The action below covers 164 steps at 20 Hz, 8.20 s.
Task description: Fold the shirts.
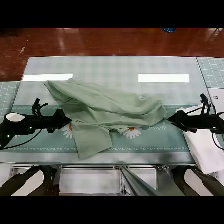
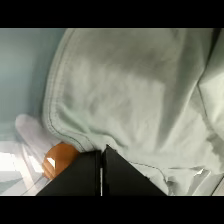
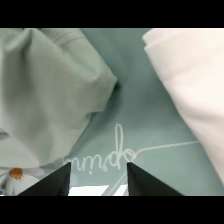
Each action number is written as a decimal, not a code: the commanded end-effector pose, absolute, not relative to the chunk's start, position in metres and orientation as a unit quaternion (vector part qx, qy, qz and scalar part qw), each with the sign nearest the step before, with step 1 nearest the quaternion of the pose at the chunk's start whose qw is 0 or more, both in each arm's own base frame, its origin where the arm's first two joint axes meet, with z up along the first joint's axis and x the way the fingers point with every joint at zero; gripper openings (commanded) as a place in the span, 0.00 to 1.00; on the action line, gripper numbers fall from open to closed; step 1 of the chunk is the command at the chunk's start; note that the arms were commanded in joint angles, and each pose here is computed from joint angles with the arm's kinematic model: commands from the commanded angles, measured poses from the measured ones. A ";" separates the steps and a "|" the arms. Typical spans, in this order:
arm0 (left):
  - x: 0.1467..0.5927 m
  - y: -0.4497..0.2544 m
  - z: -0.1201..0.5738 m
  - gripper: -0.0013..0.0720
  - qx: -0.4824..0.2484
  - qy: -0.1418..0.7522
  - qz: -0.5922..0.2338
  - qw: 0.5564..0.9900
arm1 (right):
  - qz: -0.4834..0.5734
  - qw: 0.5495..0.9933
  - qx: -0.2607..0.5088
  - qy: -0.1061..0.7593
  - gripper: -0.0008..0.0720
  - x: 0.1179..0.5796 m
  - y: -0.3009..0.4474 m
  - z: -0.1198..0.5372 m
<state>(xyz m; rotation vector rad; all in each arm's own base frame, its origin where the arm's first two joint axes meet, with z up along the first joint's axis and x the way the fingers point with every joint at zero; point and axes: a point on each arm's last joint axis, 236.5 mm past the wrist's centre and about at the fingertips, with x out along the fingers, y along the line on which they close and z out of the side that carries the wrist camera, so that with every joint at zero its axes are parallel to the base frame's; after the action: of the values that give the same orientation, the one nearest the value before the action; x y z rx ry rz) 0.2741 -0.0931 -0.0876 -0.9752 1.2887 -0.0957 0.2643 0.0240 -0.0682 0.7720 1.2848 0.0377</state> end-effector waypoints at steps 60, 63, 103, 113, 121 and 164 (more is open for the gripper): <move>0.489 -0.047 0.060 0.11 -0.199 0.445 -0.028 0.873 | 0.199 0.819 0.315 0.435 0.25 0.557 0.123 0.019; 0.487 -0.056 0.049 0.71 -0.268 0.485 -0.024 0.832 | 0.199 0.800 0.339 0.454 0.58 0.560 0.116 0.018; 0.224 -0.042 -0.106 0.05 -0.418 0.680 -0.040 0.601 | 0.028 0.754 0.342 0.560 0.57 0.260 0.018 -0.049; 0.221 -0.055 -0.101 0.04 -0.398 0.687 -0.077 0.603 | -0.008 0.635 0.348 0.690 0.57 0.164 0.038 -0.104; 0.222 -0.054 -0.102 0.04 -0.398 0.686 -0.076 0.604 | 0.003 0.640 0.364 0.676 0.57 0.185 0.053 -0.115; 0.181 0.012 0.361 0.04 -0.033 0.223 0.039 0.973 | 0.130 0.958 0.076 0.245 0.04 0.223 0.063 0.343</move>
<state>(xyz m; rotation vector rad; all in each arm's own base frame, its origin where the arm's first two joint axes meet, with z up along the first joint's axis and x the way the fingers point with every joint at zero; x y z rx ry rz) 0.1582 -0.0061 0.4145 -0.0395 0.2858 0.0086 0.1984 0.0634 0.3811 0.0937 0.4140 0.2488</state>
